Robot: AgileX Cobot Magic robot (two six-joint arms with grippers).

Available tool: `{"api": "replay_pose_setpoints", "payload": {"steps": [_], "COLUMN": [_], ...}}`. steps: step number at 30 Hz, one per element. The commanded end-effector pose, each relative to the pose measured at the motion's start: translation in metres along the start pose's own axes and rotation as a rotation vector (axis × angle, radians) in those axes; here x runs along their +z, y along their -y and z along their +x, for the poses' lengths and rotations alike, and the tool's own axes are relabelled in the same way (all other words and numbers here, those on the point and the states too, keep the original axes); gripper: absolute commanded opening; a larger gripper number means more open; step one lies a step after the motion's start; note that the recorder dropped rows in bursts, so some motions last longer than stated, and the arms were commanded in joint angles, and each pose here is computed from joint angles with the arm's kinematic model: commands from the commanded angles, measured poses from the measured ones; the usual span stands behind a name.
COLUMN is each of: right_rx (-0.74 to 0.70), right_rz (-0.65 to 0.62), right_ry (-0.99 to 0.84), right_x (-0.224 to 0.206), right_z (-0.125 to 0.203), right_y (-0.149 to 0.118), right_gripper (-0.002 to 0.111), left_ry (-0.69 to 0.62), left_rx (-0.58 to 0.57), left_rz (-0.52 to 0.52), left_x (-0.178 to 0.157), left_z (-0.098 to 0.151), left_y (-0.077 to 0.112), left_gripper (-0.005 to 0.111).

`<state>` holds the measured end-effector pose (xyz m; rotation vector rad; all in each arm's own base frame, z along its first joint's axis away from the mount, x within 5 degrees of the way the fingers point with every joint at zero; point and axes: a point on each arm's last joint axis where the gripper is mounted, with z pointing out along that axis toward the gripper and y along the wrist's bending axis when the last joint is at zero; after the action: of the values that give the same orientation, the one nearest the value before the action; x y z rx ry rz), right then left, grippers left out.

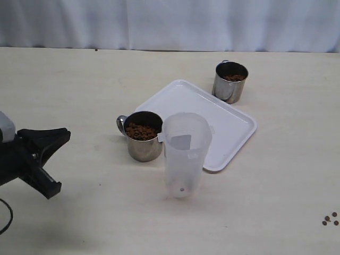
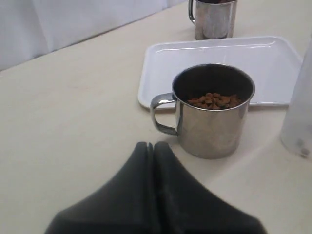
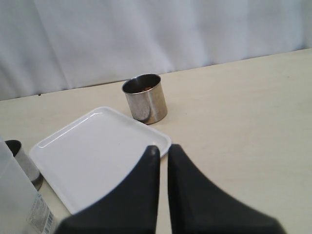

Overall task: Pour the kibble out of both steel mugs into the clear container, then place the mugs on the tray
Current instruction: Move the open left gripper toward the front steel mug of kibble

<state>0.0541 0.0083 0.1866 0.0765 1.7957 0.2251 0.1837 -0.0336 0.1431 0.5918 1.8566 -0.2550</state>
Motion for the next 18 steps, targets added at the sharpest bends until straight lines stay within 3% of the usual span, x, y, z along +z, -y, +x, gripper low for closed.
{"api": "replay_pose_setpoints", "payload": {"steps": [1, 9, 14, 18], "right_rx": [-0.003, -0.003, -0.003, -0.003], "right_rz": [0.006, 0.006, 0.006, 0.006], "right_ry": [0.011, 0.011, 0.011, 0.011], "right_x": [0.001, 0.001, 0.001, 0.001], "right_z": [0.0, 0.0, 0.0, 0.0], "right_y": [0.001, 0.001, 0.001, 0.001], "right_gripper": [0.005, 0.005, 0.005, 0.005], "left_ry": [-0.035, 0.052, 0.099, 0.05], "left_rx": [-0.052, -0.065, 0.028, 0.067], "left_rz": [0.136, 0.125, 0.066, 0.06], "left_x": [0.027, 0.034, 0.035, 0.035], "left_z": [0.008, 0.0, -0.004, 0.001], "left_y": [-0.019, -0.026, -0.031, -0.032], "left_gripper": [0.0, 0.0, 0.0, 0.0]}}
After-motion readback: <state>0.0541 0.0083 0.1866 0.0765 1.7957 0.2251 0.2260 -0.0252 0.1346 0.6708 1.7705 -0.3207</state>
